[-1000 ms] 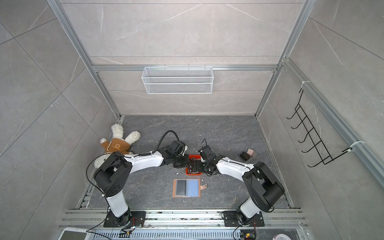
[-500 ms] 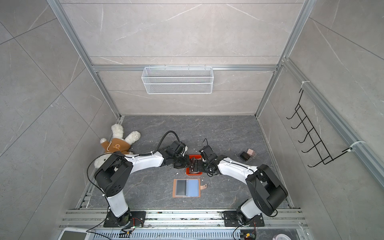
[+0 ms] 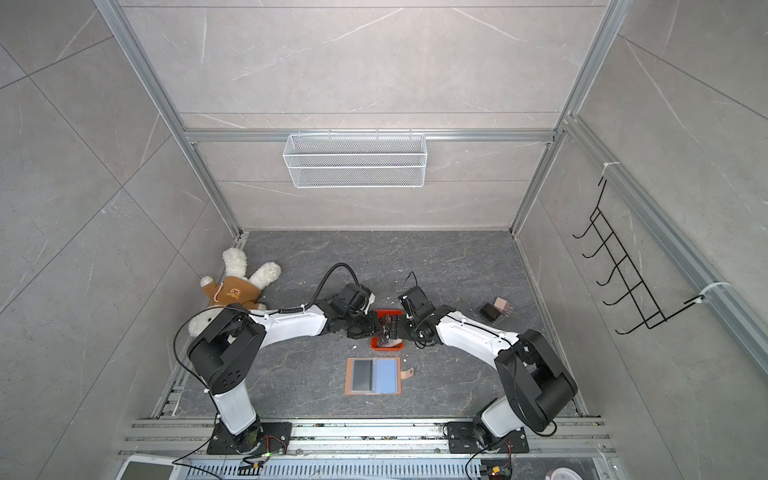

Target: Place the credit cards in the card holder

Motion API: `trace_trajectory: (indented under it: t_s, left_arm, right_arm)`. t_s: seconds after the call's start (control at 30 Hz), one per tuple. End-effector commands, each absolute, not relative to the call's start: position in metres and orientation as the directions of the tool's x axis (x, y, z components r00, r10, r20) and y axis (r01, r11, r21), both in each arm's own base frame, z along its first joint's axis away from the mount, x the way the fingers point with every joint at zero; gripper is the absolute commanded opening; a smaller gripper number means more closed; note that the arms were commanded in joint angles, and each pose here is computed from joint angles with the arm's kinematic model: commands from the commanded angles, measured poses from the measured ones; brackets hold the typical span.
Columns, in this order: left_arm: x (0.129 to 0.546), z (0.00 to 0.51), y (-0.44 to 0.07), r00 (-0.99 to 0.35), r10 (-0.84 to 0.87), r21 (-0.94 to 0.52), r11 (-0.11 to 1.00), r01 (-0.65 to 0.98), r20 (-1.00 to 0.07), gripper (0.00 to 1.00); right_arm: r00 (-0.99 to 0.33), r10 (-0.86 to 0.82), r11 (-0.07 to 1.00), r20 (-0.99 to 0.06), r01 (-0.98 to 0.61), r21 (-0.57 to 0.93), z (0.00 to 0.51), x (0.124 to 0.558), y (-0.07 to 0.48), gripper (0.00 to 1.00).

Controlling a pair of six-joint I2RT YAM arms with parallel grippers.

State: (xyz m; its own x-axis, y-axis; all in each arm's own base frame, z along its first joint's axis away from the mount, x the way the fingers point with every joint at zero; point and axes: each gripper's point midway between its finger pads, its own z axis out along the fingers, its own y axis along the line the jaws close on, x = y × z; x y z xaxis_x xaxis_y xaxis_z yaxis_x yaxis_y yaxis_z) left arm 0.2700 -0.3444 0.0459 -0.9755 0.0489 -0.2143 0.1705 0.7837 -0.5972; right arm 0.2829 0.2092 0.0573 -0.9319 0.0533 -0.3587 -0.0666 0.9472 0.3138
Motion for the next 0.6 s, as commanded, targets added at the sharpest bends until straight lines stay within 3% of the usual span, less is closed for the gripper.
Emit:
trace_trajectory:
  t_s: [0.0,0.3,0.43,0.57]
  left_arm:
    - [0.268,0.051,-0.343,-0.977,0.05,-0.613,0.772,0.17,-0.207,0.15]
    - [0.267,0.045,-0.348,-0.981,0.044,-0.629,0.762,0.155,-0.188,0.15]
    - [0.267,0.045,-0.349,-0.982,0.042,-0.633,0.759,0.153,-0.187,0.15]
    - [0.268,0.045,-0.349,-0.982,0.038,-0.636,0.757,0.15,-0.185,0.15]
  right_arm:
    - [-0.931,0.051,0.958,-0.363,-0.057,0.282,0.062,0.287,0.204,0.81]
    - [-0.927,0.07,0.934,-0.368,-0.068,0.35,0.079,0.278,0.209,0.77]
    - [-0.923,0.085,0.912,-0.375,-0.08,0.403,0.094,0.271,0.213,0.71]
    - [-0.93,0.094,0.887,-0.354,-0.083,0.454,0.1,0.266,0.221,0.59]
